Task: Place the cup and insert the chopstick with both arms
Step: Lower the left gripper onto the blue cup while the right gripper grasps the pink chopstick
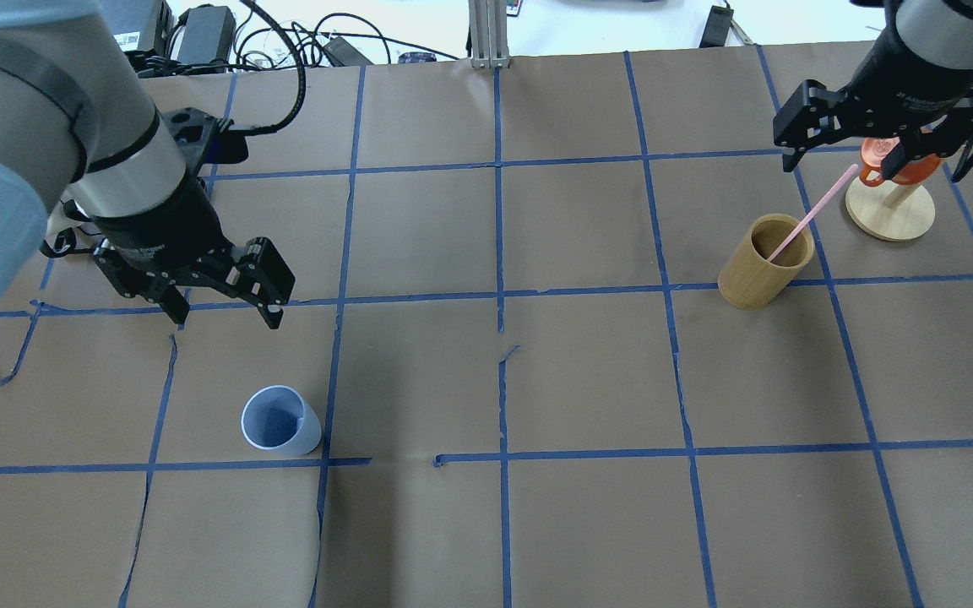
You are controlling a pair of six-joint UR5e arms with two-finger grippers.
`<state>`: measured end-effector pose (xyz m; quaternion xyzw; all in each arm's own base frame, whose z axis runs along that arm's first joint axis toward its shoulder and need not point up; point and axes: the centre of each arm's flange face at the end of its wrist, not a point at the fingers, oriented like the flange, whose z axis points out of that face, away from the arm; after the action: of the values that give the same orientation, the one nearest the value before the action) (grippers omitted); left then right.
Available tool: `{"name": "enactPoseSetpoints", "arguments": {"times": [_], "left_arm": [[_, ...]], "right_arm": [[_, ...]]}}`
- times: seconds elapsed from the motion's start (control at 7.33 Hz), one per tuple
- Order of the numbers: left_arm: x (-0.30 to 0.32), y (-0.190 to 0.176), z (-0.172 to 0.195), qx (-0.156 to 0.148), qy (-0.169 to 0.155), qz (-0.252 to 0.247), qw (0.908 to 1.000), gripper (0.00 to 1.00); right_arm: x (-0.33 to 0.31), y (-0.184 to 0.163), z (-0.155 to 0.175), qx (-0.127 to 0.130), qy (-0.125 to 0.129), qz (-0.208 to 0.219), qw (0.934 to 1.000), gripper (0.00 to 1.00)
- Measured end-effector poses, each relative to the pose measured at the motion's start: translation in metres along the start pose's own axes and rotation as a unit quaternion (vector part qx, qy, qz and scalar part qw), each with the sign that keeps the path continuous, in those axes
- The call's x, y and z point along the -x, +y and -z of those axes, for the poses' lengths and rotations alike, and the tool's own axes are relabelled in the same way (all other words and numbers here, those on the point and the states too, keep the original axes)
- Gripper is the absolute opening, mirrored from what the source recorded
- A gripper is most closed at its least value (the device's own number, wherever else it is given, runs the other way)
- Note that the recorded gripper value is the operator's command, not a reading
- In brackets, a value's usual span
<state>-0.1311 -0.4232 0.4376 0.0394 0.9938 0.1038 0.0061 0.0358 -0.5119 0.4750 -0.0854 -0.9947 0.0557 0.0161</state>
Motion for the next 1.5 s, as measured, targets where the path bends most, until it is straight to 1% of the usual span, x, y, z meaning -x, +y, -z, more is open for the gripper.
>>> {"name": "enactPoseSetpoints", "arguments": {"times": [0.14, 0.27, 0.41, 0.55, 0.68, 0.82, 0.95, 1.09, 1.23, 1.36, 1.5], "left_arm": [[-0.001, 0.002, -0.026, 0.027, 0.002, 0.003, 0.9996, 1.00], [-0.002, 0.006, -0.051, 0.052, 0.004, 0.005, 0.9986, 1.00], [-0.004, 0.011, -0.075, 0.075, 0.010, 0.006, 0.9971, 1.00], [-0.008, 0.015, -0.095, 0.092, 0.024, 0.008, 0.9954, 1.00], [-0.012, 0.018, -0.112, 0.102, 0.037, 0.009, 0.9941, 1.00], [-0.016, 0.018, -0.130, 0.100, 0.041, 0.007, 0.9941, 1.00], [-0.019, 0.018, -0.146, 0.090, 0.040, 0.004, 0.9951, 0.96], [-0.021, 0.016, -0.158, 0.080, 0.038, 0.001, 0.9960, 0.65], [-0.021, 0.016, -0.164, 0.076, 0.036, -0.001, 0.9964, 0.60], [-0.021, 0.015, -0.167, 0.075, 0.035, -0.002, 0.9966, 0.57], [-0.021, 0.015, -0.169, 0.074, 0.032, -0.003, 0.9967, 0.58]], "right_arm": [[-0.006, -0.004, -0.004, -0.009, 0.002, -0.006, 0.9999, 0.96], [-0.014, -0.009, -0.010, -0.015, 0.002, -0.017, 0.9997, 0.98], [-0.030, -0.018, -0.024, -0.020, 0.002, -0.035, 0.9992, 1.00], [-0.046, -0.023, -0.049, -0.025, 0.003, -0.051, 0.9984, 1.00], [-0.055, -0.022, -0.072, -0.035, 0.004, -0.057, 0.9977, 1.00], [-0.059, -0.020, -0.088, -0.049, 0.006, -0.058, 0.9971, 0.99], [-0.059, -0.018, -0.099, -0.056, 0.000, -0.057, 0.9968, 0.89], [-0.057, -0.021, -0.108, -0.061, -0.015, -0.055, 0.9965, 0.81], [-0.055, -0.026, -0.117, -0.066, -0.028, -0.054, 0.9960, 0.71], [-0.055, -0.030, -0.122, -0.072, -0.033, -0.054, 0.9954, 0.70], [-0.057, -0.033, -0.124, -0.075, -0.035, -0.056, 0.9950, 0.70]]}}
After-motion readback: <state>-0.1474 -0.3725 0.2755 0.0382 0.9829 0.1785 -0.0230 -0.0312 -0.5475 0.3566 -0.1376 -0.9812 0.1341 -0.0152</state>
